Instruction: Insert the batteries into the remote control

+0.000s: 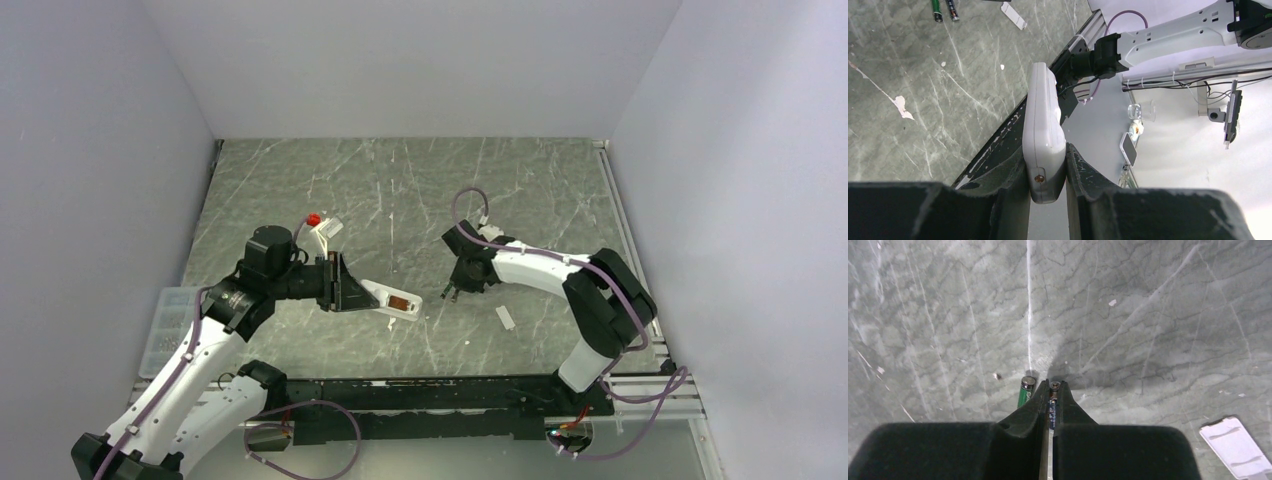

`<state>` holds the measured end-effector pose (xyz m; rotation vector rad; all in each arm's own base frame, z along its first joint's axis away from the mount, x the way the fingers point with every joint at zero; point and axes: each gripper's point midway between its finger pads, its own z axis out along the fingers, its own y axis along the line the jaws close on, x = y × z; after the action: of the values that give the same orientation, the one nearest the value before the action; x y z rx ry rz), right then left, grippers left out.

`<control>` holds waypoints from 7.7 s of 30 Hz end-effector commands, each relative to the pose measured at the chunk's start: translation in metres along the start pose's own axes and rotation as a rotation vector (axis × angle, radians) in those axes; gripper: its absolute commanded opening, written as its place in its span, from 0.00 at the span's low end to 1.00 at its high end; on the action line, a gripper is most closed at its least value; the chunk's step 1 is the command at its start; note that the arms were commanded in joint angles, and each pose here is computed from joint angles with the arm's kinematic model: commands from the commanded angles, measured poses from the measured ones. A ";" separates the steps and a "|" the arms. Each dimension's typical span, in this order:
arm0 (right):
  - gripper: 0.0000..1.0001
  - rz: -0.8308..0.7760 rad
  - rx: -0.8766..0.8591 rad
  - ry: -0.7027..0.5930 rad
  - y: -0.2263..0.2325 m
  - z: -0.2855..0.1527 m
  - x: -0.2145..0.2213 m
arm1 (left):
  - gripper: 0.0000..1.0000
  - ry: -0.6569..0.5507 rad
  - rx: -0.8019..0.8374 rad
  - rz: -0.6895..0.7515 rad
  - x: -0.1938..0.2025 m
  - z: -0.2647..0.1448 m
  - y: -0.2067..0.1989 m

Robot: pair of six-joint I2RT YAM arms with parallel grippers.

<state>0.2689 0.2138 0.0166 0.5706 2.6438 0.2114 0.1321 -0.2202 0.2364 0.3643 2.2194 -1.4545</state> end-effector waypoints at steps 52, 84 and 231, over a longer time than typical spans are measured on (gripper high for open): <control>0.00 -0.824 -1.426 -0.608 0.076 -0.348 0.009 | 0.00 0.115 0.225 -0.026 -0.002 0.001 -0.040; 0.00 -1.301 -1.434 -0.635 0.124 -0.340 0.089 | 0.00 0.168 0.291 -0.017 0.007 -0.004 -0.049; 0.33 -1.325 -0.757 -0.723 0.058 -0.241 0.050 | 0.00 0.252 0.455 0.152 0.039 -0.041 -0.088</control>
<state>0.1212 0.3035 0.2443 -1.1450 1.4929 0.5950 0.0917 -0.2268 0.2636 0.6432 2.1126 -1.7220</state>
